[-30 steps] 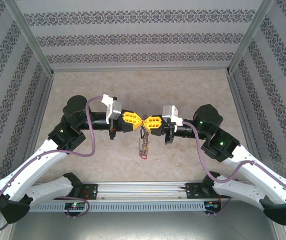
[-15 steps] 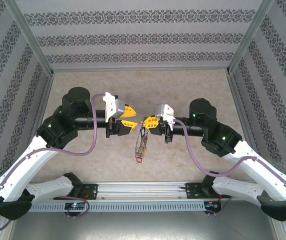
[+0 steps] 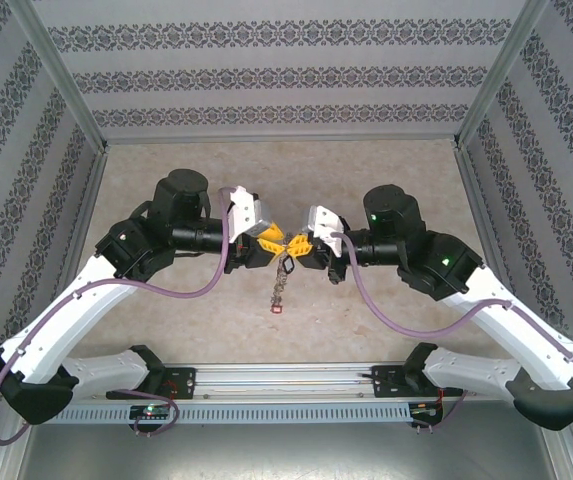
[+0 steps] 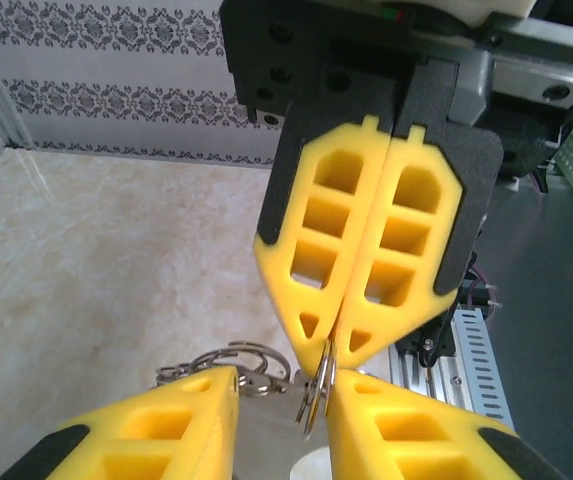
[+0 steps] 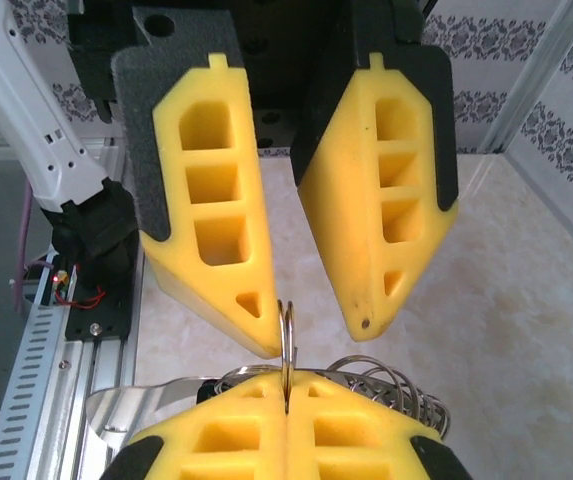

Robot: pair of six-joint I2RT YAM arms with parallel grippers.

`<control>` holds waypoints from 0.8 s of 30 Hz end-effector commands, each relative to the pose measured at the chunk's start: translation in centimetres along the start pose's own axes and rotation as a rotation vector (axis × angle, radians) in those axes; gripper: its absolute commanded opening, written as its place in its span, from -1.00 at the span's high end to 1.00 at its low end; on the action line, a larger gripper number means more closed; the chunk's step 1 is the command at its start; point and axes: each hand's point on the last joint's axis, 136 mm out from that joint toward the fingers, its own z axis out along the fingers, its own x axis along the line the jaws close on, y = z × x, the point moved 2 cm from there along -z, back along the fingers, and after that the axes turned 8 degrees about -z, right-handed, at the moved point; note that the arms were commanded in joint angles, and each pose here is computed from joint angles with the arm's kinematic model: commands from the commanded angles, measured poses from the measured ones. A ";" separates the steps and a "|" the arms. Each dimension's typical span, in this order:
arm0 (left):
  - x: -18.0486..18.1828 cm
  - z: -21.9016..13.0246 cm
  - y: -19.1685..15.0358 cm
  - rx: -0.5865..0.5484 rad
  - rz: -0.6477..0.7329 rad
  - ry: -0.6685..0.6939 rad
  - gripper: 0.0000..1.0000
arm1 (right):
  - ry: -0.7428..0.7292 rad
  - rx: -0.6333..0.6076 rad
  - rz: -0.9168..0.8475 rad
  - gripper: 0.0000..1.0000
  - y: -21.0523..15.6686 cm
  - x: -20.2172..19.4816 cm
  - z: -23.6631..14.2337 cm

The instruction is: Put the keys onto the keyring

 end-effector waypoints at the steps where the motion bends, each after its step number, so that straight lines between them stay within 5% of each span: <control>1: -0.6 -0.3 0.6 0.002 0.035 -0.007 0.45 | -0.026 -0.020 -0.040 1.00 1.5 -0.7 -0.6; 7: -0.5 -0.1 0.4 0.028 0.036 -0.008 0.70 | -0.032 -0.008 -0.044 1.00 1.6 -1.0 -0.4; 18: -0.3 0.3 -0.1 0.059 0.033 -0.006 0.70 | -0.021 -0.025 -0.056 1.00 2.2 -0.9 -0.5; 24: -0.5 0.4 -0.2 0.059 0.037 -0.016 1.00 | -0.020 -0.036 -0.059 1.00 2.2 -0.8 -0.7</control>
